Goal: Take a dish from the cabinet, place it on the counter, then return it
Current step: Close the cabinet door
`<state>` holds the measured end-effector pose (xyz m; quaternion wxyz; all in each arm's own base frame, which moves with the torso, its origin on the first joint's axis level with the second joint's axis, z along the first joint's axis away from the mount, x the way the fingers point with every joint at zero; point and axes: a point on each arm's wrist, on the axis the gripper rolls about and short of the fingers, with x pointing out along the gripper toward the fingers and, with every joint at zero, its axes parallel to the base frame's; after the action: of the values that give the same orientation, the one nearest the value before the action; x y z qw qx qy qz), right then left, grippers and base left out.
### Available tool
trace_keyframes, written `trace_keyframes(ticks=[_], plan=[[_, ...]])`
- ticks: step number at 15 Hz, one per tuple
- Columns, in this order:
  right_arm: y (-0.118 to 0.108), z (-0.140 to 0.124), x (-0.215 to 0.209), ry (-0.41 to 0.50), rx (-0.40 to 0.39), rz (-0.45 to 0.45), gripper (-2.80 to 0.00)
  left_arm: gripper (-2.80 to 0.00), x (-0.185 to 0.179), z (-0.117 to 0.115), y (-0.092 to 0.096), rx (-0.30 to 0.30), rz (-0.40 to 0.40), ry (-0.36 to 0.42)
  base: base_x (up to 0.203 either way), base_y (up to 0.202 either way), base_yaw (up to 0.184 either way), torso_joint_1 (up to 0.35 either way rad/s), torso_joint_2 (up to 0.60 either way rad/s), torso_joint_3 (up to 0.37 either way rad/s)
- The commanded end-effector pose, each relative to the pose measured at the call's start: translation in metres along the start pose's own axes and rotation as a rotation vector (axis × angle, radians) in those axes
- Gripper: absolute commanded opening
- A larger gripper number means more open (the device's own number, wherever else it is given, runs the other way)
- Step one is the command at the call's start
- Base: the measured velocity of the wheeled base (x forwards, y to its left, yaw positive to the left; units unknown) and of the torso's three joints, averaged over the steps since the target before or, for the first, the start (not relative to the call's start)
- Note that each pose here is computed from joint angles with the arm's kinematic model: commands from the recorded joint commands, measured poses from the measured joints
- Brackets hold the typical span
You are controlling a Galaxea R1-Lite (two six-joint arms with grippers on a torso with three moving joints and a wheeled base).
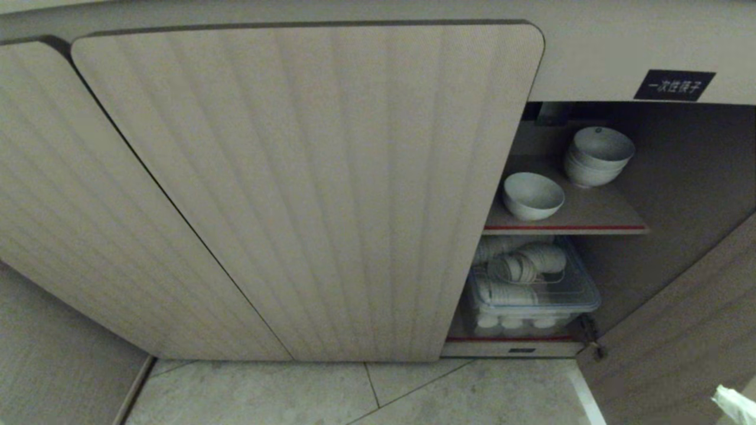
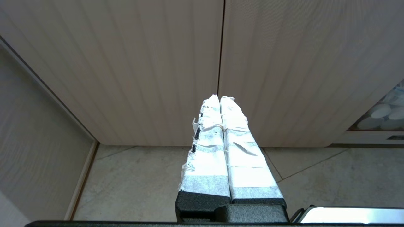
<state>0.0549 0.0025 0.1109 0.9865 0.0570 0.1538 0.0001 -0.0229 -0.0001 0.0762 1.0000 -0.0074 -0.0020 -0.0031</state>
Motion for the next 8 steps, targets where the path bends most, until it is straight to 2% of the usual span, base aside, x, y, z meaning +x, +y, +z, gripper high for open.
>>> trace_keyframes(ticks=[1,8], plan=[[-0.001,-0.003,-0.011,-0.072,0.007,0.014,-2.8,-2.8,0.0,0.0,0.0,0.0,0.0,-0.001,0.0,0.0,0.0,0.0,0.0,0.0],[-0.006,-0.034,-0.043,-0.129,-0.049,0.013,-2.8,-2.8,0.0,0.0,0.0,0.0,0.0,-0.001,0.0,0.0,0.0,0.0,0.0,0.0]])
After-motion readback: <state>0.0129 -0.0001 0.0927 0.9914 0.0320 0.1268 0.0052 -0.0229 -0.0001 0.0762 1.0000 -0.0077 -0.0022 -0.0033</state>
